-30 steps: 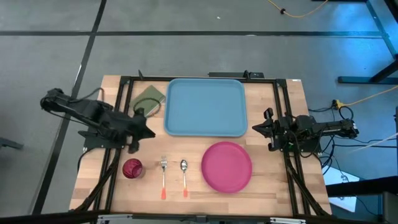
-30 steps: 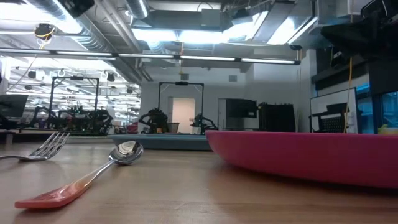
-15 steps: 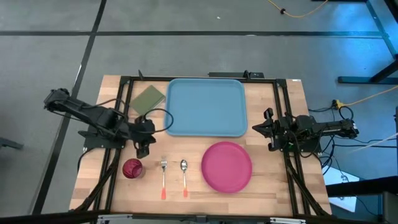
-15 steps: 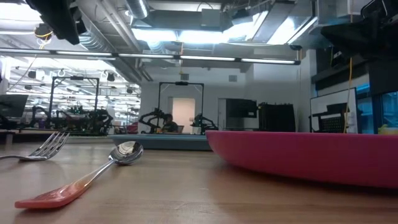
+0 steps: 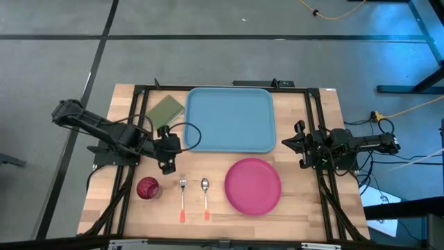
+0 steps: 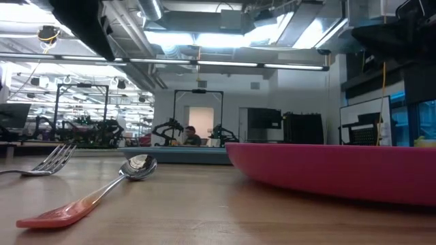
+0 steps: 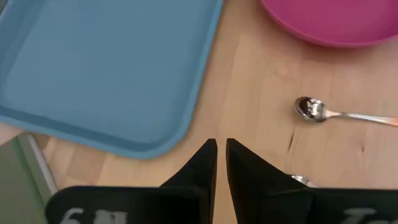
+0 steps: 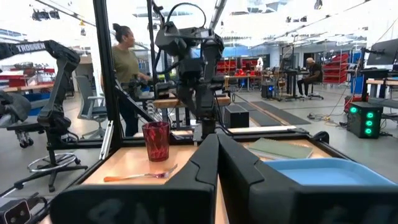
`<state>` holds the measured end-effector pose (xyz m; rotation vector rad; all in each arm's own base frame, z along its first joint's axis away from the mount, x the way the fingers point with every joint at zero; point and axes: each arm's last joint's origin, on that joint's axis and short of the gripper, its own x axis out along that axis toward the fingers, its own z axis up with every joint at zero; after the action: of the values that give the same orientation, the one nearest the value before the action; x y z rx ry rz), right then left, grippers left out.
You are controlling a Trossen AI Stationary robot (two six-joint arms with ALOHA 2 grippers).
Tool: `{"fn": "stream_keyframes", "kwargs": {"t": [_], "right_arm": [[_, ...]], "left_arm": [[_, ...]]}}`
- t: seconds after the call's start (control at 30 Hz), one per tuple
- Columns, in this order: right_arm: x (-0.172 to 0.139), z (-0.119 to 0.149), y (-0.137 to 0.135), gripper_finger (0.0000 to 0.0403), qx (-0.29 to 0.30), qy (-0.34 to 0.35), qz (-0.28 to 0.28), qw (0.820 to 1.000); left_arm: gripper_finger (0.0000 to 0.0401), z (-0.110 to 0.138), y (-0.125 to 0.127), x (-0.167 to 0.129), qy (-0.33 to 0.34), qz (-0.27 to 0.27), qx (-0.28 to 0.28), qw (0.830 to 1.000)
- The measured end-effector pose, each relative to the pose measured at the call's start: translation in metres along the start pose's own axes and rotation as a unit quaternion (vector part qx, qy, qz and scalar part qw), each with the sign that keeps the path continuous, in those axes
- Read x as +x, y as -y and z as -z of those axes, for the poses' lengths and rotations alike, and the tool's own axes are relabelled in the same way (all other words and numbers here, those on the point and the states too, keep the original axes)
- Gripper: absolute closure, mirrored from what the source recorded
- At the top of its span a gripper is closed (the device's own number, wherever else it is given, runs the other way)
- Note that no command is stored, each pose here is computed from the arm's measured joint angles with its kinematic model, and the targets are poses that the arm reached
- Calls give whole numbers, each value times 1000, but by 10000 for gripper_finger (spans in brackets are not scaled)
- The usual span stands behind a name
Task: Pick and place plate/cup/fork/spoon on tray
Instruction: Put the purple cup on the top left of the blue tray
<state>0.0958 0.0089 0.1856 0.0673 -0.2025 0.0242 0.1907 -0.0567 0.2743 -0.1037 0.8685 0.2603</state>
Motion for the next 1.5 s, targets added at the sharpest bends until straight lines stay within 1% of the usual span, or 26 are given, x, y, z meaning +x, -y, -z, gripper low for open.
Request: {"fn": "stream_keyframes", "kwargs": {"t": [0.07, 0.13, 0.2, 0.27, 0.33, 0.43, 0.5, 0.6, 0.67, 0.7, 0.73, 0.83, 0.87, 0.9, 0.97, 1.07, 1.13, 1.27, 1.5], "right_arm": [[0, -1, 0, 388, 0, 4, 0, 1000], [0, -1, 0, 388, 0, 5, 0, 1000], [0, -1, 0, 389, 0, 5, 0, 1000], [0, -1, 0, 389, 0, 3, 0, 1000], [0, -1, 0, 389, 0, 3, 0, 1000], [0, 0, 0, 389, -1, 3, 0, 1000], [0, 0, 0, 389, 0, 0, 0, 1000], [0, 1, 0, 389, -1, -6, 0, 1000], [0, 2, 0, 389, -2, -11, 0, 1000], [0, 3, 0, 389, -2, -13, 1, 1000], [0, 3, 0, 389, -2, -16, 1, 1000], [0, 6, 0, 389, -4, -32, 1, 999], [0, 7, 0, 389, -4, -37, 2, 999], [0, 8, 0, 389, -4, -41, 2, 999], [0, 8, 0, 389, -5, -44, 2, 999], [0, 8, 0, 389, -5, -44, 2, 999], [0, 8, 0, 389, -5, -44, 2, 999], [0, 8, 0, 389, -5, -44, 2, 999], [0, 8, 0, 389, -5, -44, 2, 999]], "left_arm": [[374, 0, 1, 2, -2, 1, 1, 1000], [374, 2, 2, 4, -23, 14, 2, 1000], [374, 7, 3, 4, -69, 47, -11, 996], [374, 13, 4, 2, -123, 81, -51, 988], [374, 19, 5, 0, -176, 99, -112, 973], [374, 27, 9, -5, -246, 115, -195, 943], [378, 31, 13, -9, -286, 138, -223, 922], [390, 34, 19, -14, -336, 172, -247, 892], [398, 36, 22, -17, -355, 176, -265, 879], [399, 37, 23, -17, -354, 169, -270, 879], [399, 38, 24, -17, -344, 160, -268, 886], [396, 40, 26, -18, -284, 118, -247, 919], [396, 41, 27, -19, -271, 111, -240, 926], [397, 42, 28, -20, -267, 109, -235, 928], [400, 44, 31, -20, -275, 112, -233, 926], [399, 48, 37, -24, -305, 119, -247, 912], [400, 52, 40, -27, -313, 117, -255, 907], [399, 58, 48, -29, -297, 92, -271, 911], [400, 68, 65, -19, -316, 68, -244, 914]]}}
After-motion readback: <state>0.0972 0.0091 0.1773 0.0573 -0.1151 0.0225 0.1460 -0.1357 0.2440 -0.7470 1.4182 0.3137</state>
